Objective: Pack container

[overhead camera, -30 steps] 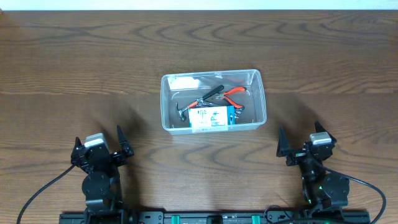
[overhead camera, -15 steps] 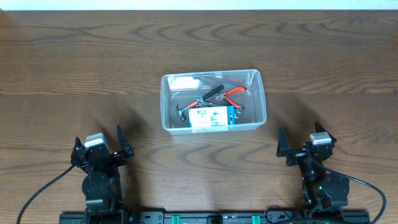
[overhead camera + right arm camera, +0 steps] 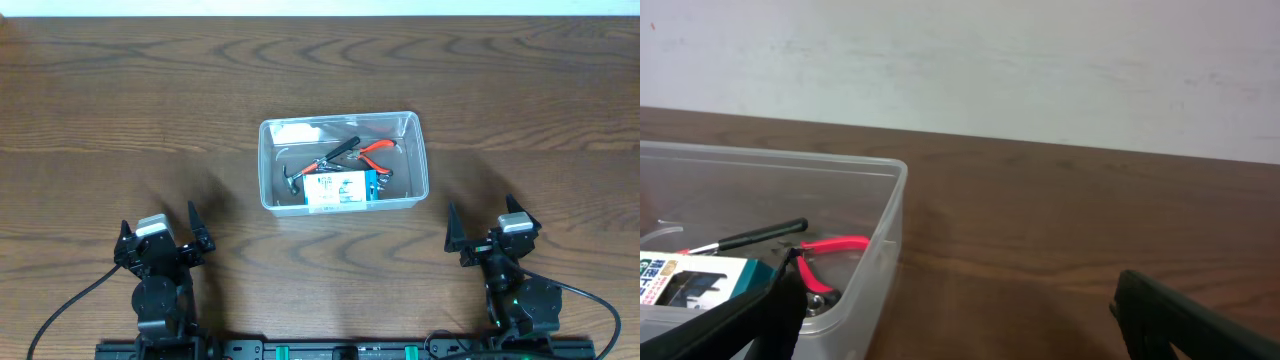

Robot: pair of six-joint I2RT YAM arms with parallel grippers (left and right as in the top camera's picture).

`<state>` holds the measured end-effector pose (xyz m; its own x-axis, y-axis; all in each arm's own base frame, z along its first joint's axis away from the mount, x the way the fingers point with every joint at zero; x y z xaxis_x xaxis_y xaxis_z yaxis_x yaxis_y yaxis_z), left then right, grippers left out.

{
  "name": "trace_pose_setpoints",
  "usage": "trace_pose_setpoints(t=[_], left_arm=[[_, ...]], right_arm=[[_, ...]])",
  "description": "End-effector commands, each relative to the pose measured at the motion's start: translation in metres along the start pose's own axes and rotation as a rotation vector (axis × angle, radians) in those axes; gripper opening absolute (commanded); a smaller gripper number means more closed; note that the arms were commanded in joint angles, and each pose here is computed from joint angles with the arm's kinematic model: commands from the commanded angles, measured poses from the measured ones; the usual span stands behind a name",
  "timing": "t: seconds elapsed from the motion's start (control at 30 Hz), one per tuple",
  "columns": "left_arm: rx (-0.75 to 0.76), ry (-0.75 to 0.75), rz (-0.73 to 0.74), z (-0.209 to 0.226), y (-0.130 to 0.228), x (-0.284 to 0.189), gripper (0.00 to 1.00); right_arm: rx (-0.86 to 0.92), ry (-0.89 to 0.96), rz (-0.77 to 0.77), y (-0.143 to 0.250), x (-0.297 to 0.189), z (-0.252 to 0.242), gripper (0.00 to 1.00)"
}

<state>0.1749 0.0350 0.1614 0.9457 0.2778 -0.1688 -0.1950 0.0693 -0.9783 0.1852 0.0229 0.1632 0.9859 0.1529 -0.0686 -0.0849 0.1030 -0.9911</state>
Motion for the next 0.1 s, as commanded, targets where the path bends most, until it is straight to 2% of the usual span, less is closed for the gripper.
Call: trace_pose_setpoints(t=[0.0, 0.07], left_arm=[[0.020, 0.012, 0.026, -0.0030, 0.0121, 0.0028, 0.98], [0.020, 0.012, 0.026, -0.0030, 0.0121, 0.0028, 0.98]], right_arm=[[-0.015, 0.000, -0.005, 0.0001, -0.0003, -0.0005, 0.99], [-0.015, 0.000, -0.005, 0.0001, -0.0003, -0.0005, 0.99]])
Point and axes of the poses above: each gripper's point midway between its finger pads, its own x axis out along the fingers, its own z axis along the line the jaws close on, y = z × x, the point moved 6 cm from there along -x, back along the fingers, and after that the axes turned 7 degrees about x, right-handed, at the moved point
